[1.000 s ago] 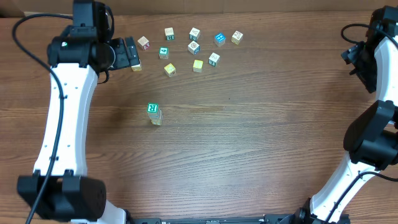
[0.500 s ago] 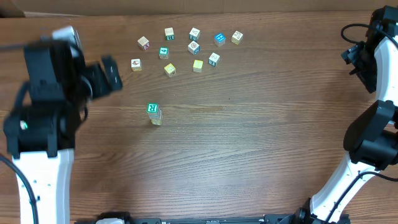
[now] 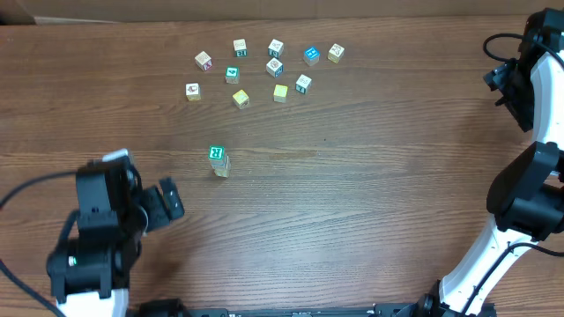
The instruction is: Form a tower
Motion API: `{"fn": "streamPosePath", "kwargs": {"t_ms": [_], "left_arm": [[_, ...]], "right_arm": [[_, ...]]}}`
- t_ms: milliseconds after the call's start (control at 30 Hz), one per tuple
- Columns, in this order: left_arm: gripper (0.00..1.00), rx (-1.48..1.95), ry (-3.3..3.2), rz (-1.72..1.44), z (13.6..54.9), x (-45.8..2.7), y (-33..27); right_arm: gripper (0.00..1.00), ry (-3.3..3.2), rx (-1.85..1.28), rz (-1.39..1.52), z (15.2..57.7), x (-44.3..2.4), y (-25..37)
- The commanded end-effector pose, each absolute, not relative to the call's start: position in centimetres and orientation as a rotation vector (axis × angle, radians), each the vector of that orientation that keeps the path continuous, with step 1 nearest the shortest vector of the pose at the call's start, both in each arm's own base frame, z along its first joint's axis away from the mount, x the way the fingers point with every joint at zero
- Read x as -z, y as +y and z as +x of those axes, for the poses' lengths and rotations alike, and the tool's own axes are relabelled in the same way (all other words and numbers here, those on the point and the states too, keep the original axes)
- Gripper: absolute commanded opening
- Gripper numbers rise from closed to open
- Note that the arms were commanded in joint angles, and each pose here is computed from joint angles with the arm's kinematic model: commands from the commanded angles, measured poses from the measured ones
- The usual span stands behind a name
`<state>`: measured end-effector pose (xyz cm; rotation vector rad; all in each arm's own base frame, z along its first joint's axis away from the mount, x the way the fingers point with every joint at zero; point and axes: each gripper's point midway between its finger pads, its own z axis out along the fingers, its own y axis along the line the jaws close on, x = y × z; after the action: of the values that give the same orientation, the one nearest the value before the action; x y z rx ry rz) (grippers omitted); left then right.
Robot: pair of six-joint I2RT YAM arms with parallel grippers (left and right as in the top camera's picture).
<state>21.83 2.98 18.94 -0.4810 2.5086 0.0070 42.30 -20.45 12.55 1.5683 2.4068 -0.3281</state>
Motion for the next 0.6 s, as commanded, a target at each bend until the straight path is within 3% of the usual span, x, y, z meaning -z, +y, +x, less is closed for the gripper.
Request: {"fn": "streamPosePath", "kwargs": {"t_ms": [0,567], "left_arm": [[1.00,-0.015,2.501,-0.528,20.1,-17.2,3.3],[0.99,-0.023,2.564,-0.538,19.0,-14.6,3.2]], "right_arm": [[1.00,2.338,0.311,1.539,42.6,-15.6,-20.7],[1.00,2.338,0.311,1.539,42.6,-15.6,-20.7]]}}
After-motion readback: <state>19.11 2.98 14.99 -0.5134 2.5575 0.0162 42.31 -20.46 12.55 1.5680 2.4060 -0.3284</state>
